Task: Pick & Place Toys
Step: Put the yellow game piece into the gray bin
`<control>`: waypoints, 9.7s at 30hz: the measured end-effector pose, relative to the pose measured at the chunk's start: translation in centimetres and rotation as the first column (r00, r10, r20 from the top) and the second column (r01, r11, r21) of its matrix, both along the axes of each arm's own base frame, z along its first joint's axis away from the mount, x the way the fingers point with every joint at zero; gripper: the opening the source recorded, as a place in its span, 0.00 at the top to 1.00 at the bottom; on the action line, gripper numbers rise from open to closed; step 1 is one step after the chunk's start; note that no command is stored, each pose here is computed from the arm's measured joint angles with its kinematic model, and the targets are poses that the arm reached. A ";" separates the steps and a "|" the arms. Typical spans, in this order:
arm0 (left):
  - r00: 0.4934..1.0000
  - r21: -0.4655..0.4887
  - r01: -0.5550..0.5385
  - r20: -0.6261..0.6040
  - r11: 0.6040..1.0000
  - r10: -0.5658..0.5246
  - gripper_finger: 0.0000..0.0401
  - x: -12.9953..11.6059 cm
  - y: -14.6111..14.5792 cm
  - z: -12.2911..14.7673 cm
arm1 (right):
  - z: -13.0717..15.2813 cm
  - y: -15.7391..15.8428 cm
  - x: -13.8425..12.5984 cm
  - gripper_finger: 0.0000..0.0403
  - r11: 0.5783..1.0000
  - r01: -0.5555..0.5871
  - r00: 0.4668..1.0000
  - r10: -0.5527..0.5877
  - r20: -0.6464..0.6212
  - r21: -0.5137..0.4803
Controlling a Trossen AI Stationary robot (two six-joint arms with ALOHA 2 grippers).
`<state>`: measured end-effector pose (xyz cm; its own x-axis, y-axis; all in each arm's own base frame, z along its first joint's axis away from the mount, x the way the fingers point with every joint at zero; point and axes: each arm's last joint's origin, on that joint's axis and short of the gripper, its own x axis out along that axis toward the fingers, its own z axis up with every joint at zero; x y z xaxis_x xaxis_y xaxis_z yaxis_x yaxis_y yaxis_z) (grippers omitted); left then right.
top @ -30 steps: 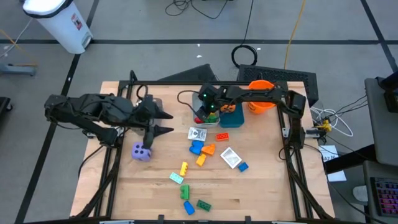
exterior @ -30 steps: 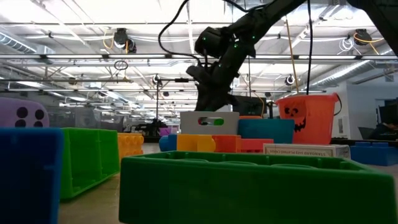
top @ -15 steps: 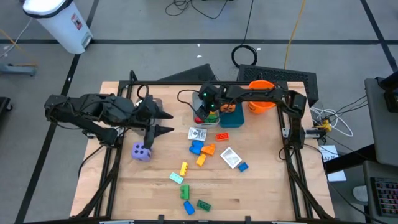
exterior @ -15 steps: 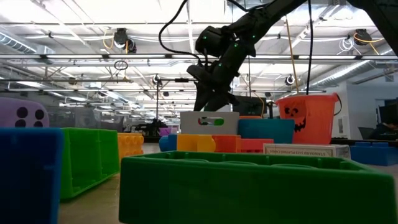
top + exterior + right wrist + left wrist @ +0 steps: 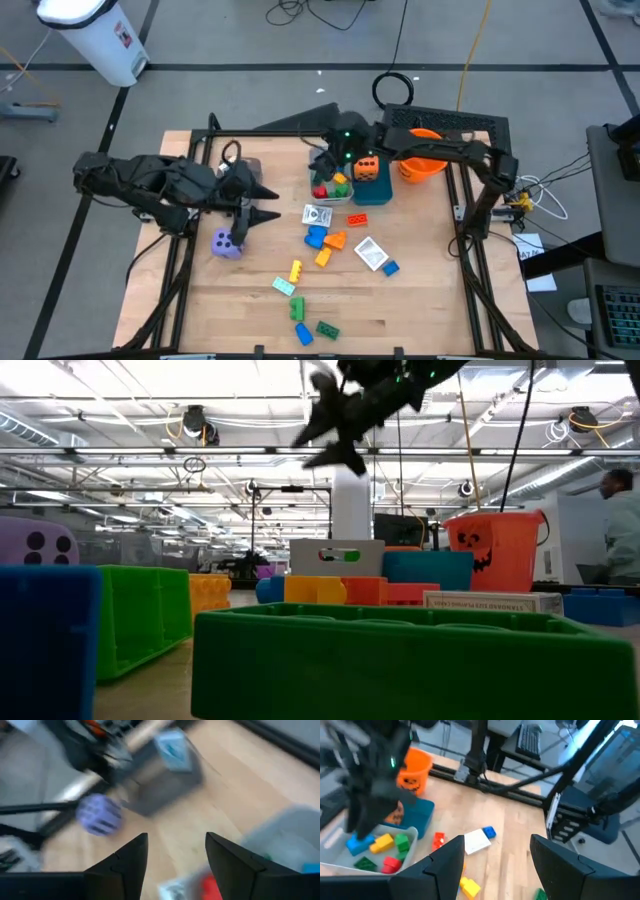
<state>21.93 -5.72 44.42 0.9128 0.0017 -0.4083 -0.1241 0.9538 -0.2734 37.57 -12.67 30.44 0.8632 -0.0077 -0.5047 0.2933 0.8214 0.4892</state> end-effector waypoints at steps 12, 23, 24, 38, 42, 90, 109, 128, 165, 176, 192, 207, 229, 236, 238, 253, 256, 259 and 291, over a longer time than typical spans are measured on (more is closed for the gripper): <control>0.987 -0.027 0.107 -0.121 0.994 -0.110 0.42 2.8 -5.0 -3.0 | 6.0 12.6 -2.2 0.54 0.926 -0.200 0.959 0.252 0.128 -0.321; 0.951 -0.064 0.141 -0.268 0.988 -0.153 0.42 5.6 -9.7 -7.3 | 1.7 21.6 -5.0 0.54 0.932 -0.304 0.949 0.314 0.020 -0.199; 0.948 -0.073 0.137 -0.278 0.988 -0.153 0.42 5.7 -10.1 -7.6 | 1.5 22.2 -5.3 0.54 0.934 -0.303 0.950 0.311 0.015 -0.189; 0.873 -0.164 -0.251 -0.465 0.954 0.150 0.42 7.3 -13.2 -13.3 | 1.0 26.4 -7.2 0.54 0.921 -0.304 0.949 0.315 0.005 -0.245; 0.767 -0.181 -0.440 -0.586 0.879 0.263 0.42 7.9 -12.7 -15.4 | 0.6 27.9 -8.2 0.54 0.913 -0.326 0.944 0.327 -0.039 -0.245; 0.337 0.002 -0.714 -0.876 0.700 0.346 0.49 13.5 -10.0 -27.7 | -0.6 31.1 -12.0 0.54 0.891 -0.293 0.953 0.244 -0.178 -0.347; 0.348 -0.028 -0.707 -0.883 0.707 0.313 0.73 13.7 -10.2 -27.6 | -0.7 31.1 -12.0 0.54 0.892 -0.291 0.954 0.243 -0.177 -0.345; 0.338 -0.020 -0.712 -0.886 0.702 0.318 0.51 13.9 -9.8 -27.9 | -0.6 31.2 -12.0 0.54 0.894 -0.291 0.954 0.246 -0.171 -0.340; 0.322 -0.022 -0.701 -0.902 0.713 0.289 0.69 13.0 -9.7 -29.9 | -3.5 31.0 -12.3 0.54 0.918 -0.286 0.951 0.236 -0.201 -0.274; 0.302 -0.019 -0.548 -0.937 0.836 0.176 0.42 12.5 -8.9 -29.2 | -2.6 30.8 -12.7 0.54 0.914 -0.304 0.949 0.266 -0.172 -0.268; 0.493 -0.074 -0.111 -0.870 0.991 -0.009 0.44 13.6 -7.7 -27.4 | -0.9 29.8 -13.5 0.54 0.912 -0.300 0.953 0.275 -0.127 -0.280; 0.564 0.024 0.072 -0.826 0.997 -0.021 0.50 14.1 -7.6 -27.3 | -1.0 28.9 -13.0 0.54 0.922 -0.270 0.961 0.241 -0.134 -0.279; 0.575 0.027 0.198 -0.813 0.980 -0.094 0.74 14.4 -7.7 -27.2 | -1.0 28.6 -12.8 0.54 0.917 -0.269 0.962 0.238 -0.137 -0.294; 0.584 0.002 0.172 -0.806 0.985 -0.101 0.84 14.6 -7.7 -27.3 | -1.0 28.6 -12.8 0.54 0.917 -0.268 0.962 0.237 -0.137 -0.294; 0.581 -0.004 0.160 -0.808 0.987 -0.098 0.89 14.6 -7.6 -27.3 | -1.0 28.6 -12.8 0.54 0.917 -0.268 0.962 0.237 -0.137 -0.294; 0.588 -0.029 0.124 -0.803 0.992 -0.097 0.75 14.6 -7.7 -27.3 | -1.0 28.6 -12.8 0.54 0.917 -0.268 0.962 0.237 -0.137 -0.294; 0.584 -0.028 0.124 -0.806 0.992 -0.096 0.67 14.6 -7.7 -27.3 | -1.0 28.6 -12.8 0.54 0.917 -0.268 0.962 0.237 -0.137 -0.294; 0.579 -0.028 0.122 -0.810 0.992 -0.095 0.59 14.5 -7.7 -27.3 | -1.0 28.6 -12.8 0.54 0.917 -0.269 0.962 0.238 -0.137 -0.295; 0.551 0.060 0.442 -0.806 0.895 -0.218 0.43 15.4 -5.6 -27.0 | -1.2 28.1 -12.7 0.54 0.916 -0.258 0.962 0.215 -0.167 -0.307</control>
<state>37.37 -11.31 17.43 0.2141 -0.0383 -0.9761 0.1591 0.9873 -0.0039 24.90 15.41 29.20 0.7887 0.0082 -0.6147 0.1127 0.9810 0.1577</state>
